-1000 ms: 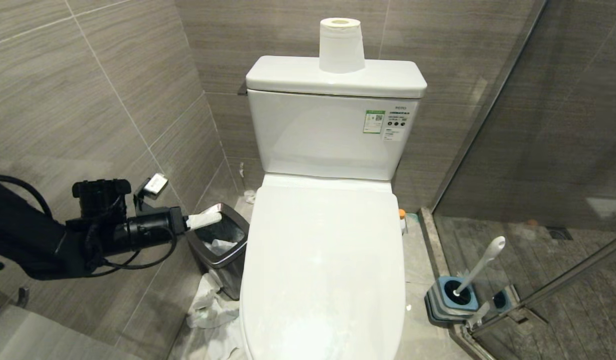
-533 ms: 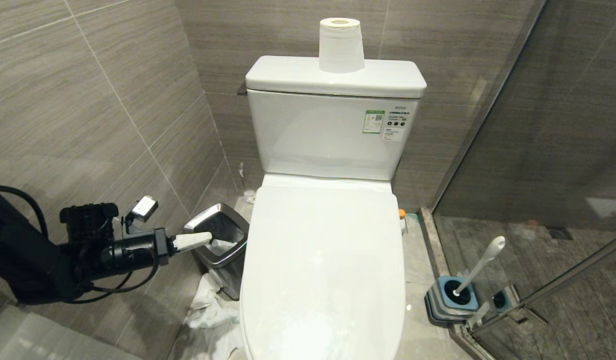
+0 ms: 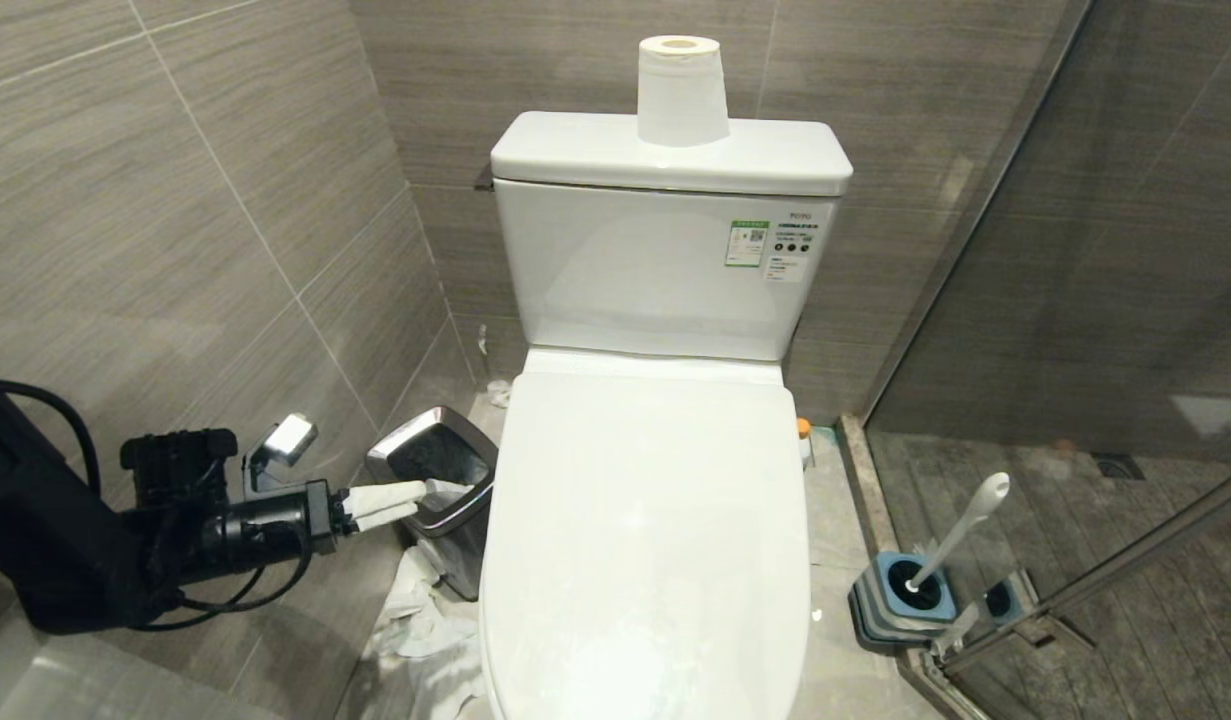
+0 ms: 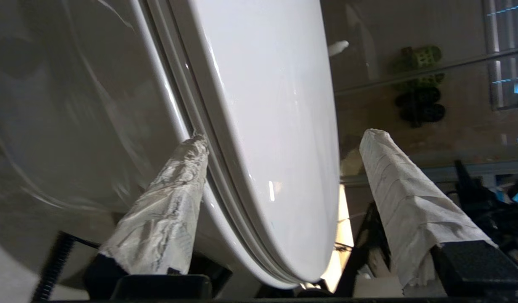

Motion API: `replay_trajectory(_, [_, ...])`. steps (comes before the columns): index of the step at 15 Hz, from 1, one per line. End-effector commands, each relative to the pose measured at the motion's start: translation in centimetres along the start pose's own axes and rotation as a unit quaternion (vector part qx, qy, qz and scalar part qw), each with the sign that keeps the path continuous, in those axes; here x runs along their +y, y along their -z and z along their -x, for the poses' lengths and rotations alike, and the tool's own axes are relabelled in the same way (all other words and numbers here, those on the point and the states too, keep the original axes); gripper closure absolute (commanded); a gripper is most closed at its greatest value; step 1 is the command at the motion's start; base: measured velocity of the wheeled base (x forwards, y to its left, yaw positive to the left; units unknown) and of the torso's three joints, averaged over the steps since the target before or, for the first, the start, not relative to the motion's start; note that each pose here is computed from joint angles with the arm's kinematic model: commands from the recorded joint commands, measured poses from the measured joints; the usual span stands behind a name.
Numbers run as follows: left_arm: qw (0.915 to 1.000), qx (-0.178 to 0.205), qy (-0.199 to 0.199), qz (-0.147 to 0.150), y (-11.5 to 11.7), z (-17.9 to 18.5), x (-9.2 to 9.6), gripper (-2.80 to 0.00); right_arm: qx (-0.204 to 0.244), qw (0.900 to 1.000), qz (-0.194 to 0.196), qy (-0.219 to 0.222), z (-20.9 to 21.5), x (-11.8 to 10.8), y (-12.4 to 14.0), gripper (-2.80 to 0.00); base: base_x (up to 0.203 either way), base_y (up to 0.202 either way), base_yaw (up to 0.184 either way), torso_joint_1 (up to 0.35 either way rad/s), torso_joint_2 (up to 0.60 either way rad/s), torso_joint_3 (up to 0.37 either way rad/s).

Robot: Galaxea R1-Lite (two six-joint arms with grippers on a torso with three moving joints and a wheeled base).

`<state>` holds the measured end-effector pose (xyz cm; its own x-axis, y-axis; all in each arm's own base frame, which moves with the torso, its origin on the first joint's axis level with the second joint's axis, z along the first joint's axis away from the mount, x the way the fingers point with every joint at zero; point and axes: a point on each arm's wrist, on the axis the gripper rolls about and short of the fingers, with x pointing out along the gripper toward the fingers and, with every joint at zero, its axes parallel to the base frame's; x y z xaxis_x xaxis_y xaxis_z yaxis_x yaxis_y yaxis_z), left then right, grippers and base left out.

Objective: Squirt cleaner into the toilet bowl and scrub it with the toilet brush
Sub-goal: Use the left hand to lift the toilet lid slightly

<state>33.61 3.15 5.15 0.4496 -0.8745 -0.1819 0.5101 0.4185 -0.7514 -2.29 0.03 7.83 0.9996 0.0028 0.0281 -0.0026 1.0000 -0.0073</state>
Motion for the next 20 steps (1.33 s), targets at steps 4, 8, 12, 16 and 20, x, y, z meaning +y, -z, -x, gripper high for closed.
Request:
replay_trajectory(4, [0.9980, 0.038, 0.021, 0.045, 3.3, -0.9, 0.2, -2.80, 0.006, 1.000, 0.000, 0.000, -0.1, 0.0, 0.3, 0.00, 0.000, 0.000, 0.000, 0.000, 0.00, 0.000])
replay_trajectory(8, [0.9974, 0.043, 0.013, 0.057, 4.7, -0.5, -0.2, -2.80, 0.006, 1.000, 0.000, 0.000, -0.1, 0.0, 0.3, 0.00, 0.000, 0.000, 0.000, 0.000, 0.00, 0.000])
replay_trajectory(12, [0.9989, 0.042, 0.003, 0.023, 7.8, -1.3, 0.4, -2.80, 0.006, 1.000, 0.000, 0.000, -0.1, 0.0, 0.3, 0.00, 0.000, 0.000, 0.000, 0.000, 0.00, 0.000])
replay_trajectory(16, [0.9985, 0.052, 0.011, -0.014, 10.8, -2.2, -1.3, -2.80, 0.006, 1.000, 0.000, 0.000, -0.1, 0.0, 0.3, 0.00, 0.000, 0.000, 0.000, 0.000, 0.00, 0.000])
replay_trajectory(20, [0.9983, 0.056, 0.006, -0.010, 11.3, -2.3, -1.6, -2.80, 0.006, 1.000, 0.000, 0.000, -0.1, 0.0, 0.3, 0.00, 0.000, 0.000, 0.000, 0.000, 0.00, 0.000])
